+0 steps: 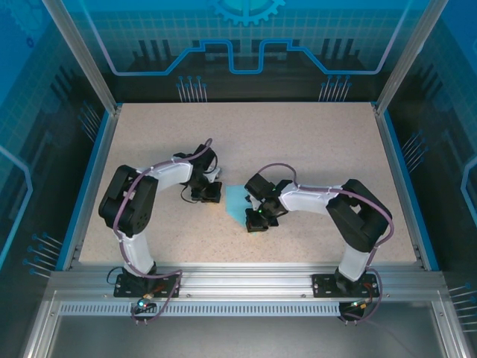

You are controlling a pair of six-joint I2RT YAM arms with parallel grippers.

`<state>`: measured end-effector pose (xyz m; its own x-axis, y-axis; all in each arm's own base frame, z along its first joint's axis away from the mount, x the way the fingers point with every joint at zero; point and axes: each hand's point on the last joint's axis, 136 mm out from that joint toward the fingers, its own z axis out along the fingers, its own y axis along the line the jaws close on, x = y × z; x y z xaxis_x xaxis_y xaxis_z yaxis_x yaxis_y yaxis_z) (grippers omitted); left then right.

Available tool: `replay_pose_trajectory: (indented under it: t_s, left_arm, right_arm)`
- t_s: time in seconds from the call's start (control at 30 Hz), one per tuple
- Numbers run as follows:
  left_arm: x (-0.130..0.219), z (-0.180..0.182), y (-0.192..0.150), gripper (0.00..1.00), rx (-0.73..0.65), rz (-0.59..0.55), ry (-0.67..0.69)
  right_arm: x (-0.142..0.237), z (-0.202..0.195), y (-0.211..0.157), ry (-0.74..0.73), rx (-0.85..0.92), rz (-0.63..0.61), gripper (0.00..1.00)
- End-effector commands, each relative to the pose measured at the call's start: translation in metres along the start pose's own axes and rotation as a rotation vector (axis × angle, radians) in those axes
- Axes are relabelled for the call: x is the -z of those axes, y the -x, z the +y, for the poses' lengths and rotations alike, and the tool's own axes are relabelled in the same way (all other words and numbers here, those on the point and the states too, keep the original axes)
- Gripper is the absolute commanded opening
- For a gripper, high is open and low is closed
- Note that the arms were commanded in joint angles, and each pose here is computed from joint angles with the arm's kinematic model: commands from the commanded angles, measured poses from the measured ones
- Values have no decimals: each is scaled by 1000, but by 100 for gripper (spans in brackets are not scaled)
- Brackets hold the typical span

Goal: Fold a paper plane with a square sheet of paper (fold left side to right side)
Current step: Third fold the triangle at the center of the table, then fourth fold the wing at the center of the table.

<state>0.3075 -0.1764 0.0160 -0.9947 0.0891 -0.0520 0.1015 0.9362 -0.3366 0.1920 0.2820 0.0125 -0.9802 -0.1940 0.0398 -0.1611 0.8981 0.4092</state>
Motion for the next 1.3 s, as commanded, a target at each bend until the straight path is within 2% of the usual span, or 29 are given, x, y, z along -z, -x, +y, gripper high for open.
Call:
replay_pose_trajectory:
  t_s: [0.0,0.03,0.17,0.33,0.47,0.57,0.73,0.83,1.1,1.27]
  left_arm:
    - [28,-5,10,15,1,-69,-7]
    - [33,-9,10,18,10,-79,-26]
    - [50,-21,6,38,77,-112,-97]
    - [56,-30,-6,53,197,-118,-175]
    - [50,-40,-16,57,291,-87,-273]
    - [42,-40,-22,58,337,-61,-293]
    - [27,-40,-29,59,386,-17,-317]
    - [23,-40,-31,59,396,-8,-327]
    - [16,-44,-33,60,384,22,-332]
    - [11,-51,-33,60,370,41,-336]
  right_arm:
    - [10,-11,-4,-44,16,-14,8]
    - [15,-6,1,-31,38,-39,11]
    - [42,4,21,-25,130,-143,25]
    - [70,-6,43,-53,210,-228,39]
    - [70,-7,60,-16,291,-238,42]
    - [61,3,64,31,347,-217,44]
    - [41,5,67,59,341,-168,44]
    - [32,3,67,58,325,-152,41]
    - [33,-2,67,32,317,-162,7]
    - [39,-8,67,15,309,-175,4]
